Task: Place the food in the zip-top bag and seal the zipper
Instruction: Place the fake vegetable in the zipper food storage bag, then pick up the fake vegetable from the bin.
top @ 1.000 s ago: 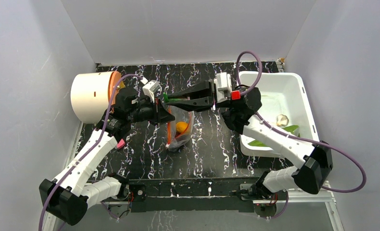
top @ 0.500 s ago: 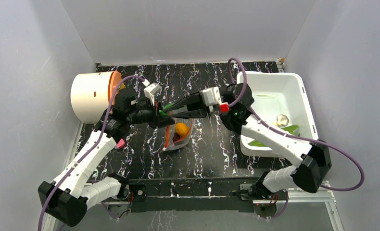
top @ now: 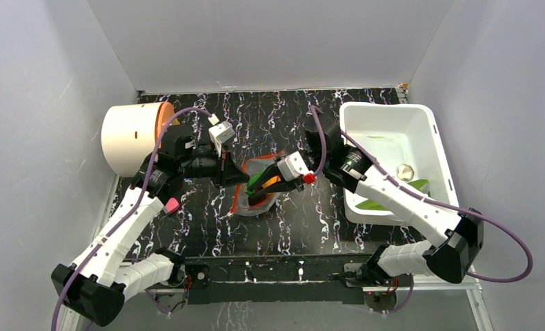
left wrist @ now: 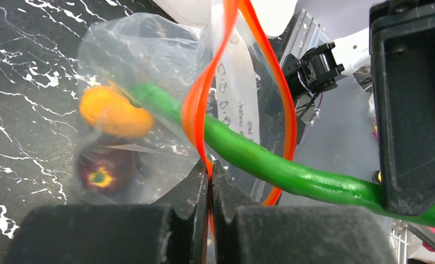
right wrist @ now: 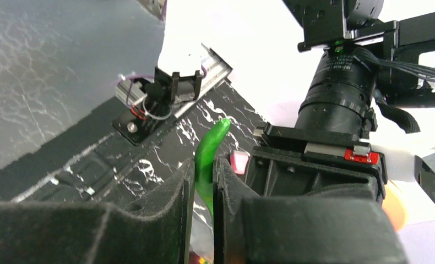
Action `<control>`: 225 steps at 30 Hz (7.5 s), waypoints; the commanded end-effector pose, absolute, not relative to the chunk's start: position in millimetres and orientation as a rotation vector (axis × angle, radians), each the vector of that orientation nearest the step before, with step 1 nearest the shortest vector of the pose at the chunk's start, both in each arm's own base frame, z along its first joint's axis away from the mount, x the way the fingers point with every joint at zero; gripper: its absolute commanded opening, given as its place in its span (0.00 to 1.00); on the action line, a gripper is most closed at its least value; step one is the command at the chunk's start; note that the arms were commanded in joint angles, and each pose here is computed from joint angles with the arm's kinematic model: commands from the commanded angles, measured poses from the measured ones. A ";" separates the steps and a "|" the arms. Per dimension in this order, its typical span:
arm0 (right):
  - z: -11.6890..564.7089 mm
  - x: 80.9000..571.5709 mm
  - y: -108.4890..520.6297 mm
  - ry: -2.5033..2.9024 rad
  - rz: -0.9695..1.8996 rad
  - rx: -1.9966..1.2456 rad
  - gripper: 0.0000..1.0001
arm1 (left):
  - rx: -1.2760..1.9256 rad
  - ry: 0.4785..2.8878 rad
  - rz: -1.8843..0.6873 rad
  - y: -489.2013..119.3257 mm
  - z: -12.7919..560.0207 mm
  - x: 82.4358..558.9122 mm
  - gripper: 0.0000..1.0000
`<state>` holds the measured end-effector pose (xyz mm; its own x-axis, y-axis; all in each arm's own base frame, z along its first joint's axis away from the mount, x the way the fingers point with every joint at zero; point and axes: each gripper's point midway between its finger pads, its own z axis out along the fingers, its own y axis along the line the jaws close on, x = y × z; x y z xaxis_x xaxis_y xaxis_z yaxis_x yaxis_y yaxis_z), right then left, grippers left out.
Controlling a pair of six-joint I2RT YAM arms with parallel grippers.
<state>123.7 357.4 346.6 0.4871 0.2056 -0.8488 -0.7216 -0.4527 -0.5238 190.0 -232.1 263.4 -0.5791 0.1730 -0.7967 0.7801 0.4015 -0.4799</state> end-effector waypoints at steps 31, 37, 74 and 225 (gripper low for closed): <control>239.9 204.6 358.3 0.892 0.314 -2.139 0.10 | 0.877 1.938 -1.304 -244.3 280.4 181.2 0.00; 224.9 213.3 351.7 0.971 0.222 -2.175 0.14 | 0.821 1.950 -1.316 -243.7 283.9 180.3 0.00; 371.6 239.2 304.8 1.678 0.709 -0.377 0.63 | 0.748 1.792 -0.778 -206.5 254.5 238.1 0.00; 126.0 458.2 -24.7 2.236 0.095 0.279 0.00 | 0.584 1.978 -0.626 -189.9 242.7 270.1 0.00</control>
